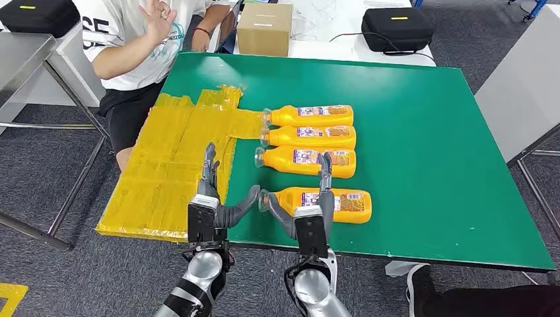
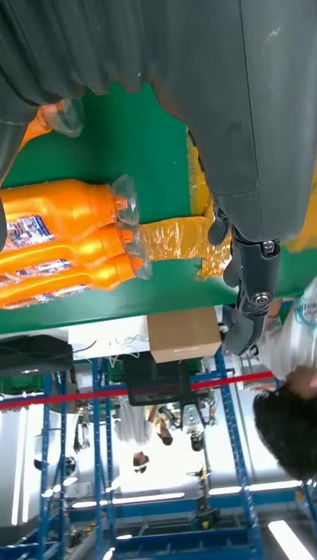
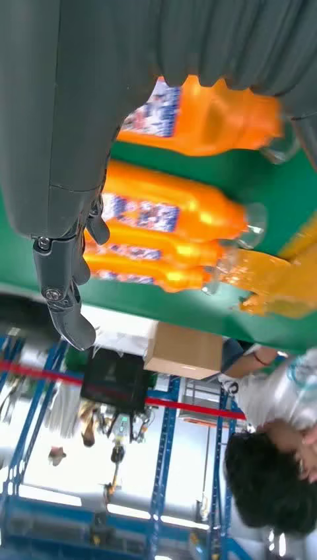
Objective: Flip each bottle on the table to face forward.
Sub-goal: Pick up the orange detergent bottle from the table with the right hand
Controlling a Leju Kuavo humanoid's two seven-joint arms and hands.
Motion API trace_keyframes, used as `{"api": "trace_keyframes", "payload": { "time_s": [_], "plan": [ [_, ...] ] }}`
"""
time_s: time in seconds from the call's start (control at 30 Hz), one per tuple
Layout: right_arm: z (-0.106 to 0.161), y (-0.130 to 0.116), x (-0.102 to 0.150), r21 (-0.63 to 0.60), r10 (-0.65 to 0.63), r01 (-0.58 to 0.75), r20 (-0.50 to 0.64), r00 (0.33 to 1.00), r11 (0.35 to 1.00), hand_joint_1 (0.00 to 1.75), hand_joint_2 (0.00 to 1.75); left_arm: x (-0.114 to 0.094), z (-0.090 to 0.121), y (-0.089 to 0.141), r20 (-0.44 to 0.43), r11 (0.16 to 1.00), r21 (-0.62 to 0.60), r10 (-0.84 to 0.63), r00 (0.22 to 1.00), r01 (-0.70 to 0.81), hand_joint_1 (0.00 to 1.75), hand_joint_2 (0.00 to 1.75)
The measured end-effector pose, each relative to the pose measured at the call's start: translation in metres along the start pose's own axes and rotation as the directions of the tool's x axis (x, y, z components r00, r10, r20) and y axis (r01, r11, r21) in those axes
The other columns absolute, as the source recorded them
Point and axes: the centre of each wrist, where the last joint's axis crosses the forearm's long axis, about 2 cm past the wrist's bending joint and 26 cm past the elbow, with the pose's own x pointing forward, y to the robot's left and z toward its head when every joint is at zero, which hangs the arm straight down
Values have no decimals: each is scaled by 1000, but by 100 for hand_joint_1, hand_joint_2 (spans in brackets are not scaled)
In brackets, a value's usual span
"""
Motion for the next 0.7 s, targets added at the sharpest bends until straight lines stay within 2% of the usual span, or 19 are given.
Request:
{"api": "trace_keyframes", "payload": {
  "time_s": [0.33,0.7],
  "plan": [
    [2,-26,-28,38,241,-239,-80,967,970,0,175,-10,-4,15,-7,998,19,-61,998,61,0,175],
    [5,-38,-42,51,288,-284,-107,952,958,0,175,-13,-4,20,-19,997,33,-71,997,72,0,175]
  ]
}}
